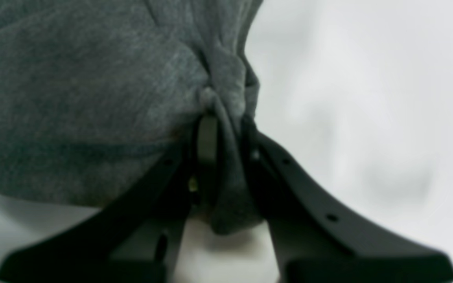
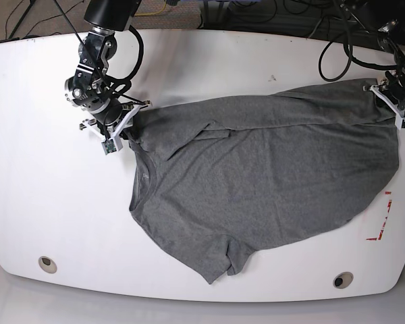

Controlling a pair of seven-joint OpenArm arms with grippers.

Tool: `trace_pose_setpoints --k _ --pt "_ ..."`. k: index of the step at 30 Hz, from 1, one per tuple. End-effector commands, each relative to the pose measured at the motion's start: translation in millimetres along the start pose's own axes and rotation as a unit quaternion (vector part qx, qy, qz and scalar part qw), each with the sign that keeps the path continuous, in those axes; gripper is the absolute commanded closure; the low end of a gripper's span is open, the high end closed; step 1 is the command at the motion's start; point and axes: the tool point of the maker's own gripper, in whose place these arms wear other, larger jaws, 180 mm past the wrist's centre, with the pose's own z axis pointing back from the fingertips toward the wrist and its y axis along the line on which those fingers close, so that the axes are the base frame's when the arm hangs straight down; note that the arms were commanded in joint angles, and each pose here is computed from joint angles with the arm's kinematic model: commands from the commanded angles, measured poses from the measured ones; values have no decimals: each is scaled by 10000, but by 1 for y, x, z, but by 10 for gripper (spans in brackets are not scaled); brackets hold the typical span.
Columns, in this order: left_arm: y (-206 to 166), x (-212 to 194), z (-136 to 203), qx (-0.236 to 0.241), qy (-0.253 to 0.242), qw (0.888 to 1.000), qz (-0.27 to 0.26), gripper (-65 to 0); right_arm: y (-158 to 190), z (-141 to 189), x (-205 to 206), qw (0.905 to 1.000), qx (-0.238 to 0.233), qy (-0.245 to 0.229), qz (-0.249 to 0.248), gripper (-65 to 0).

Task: Layout the t-shirt on the table in an organized manner, then fold the t-shirt properly
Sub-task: 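Pull the t-shirt away from the red mark with both grippers and release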

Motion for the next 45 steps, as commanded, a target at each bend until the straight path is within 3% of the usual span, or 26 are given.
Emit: trace_pose_setpoints --k 1,7,12,22,29,35,45 --pt "7 -11 5 168 298 9993 -125 -93 -6 3 -2 9998 -107 126 107 -79" --pt "6 -9 11 230 444 9983 -294 -93 -26 18 5 9990 -399 29 177 -79" --pt "-3 -1 21 311 432 9958 -743 -90 -49 38 -7 9970 -768 84 100 -79" --pt "-56 17 28 19 108 9911 -1323 -92 -91 81 -37 9886 -1443 427 -9 -79" --pt "-104 24 29 -374 -36 9812 -1894 -93 -110 116 -58 9802 -1892 588 -57 -79" --pt "-114 18 33 -442 -29 9784 -2017 -93 -109 132 -81 9765 -1988 832 -91 -79" --pt "-97 -9 38 -329 330 9737 -2231 -93 -100 145 -115 9732 -1930 1241 -125 -79"
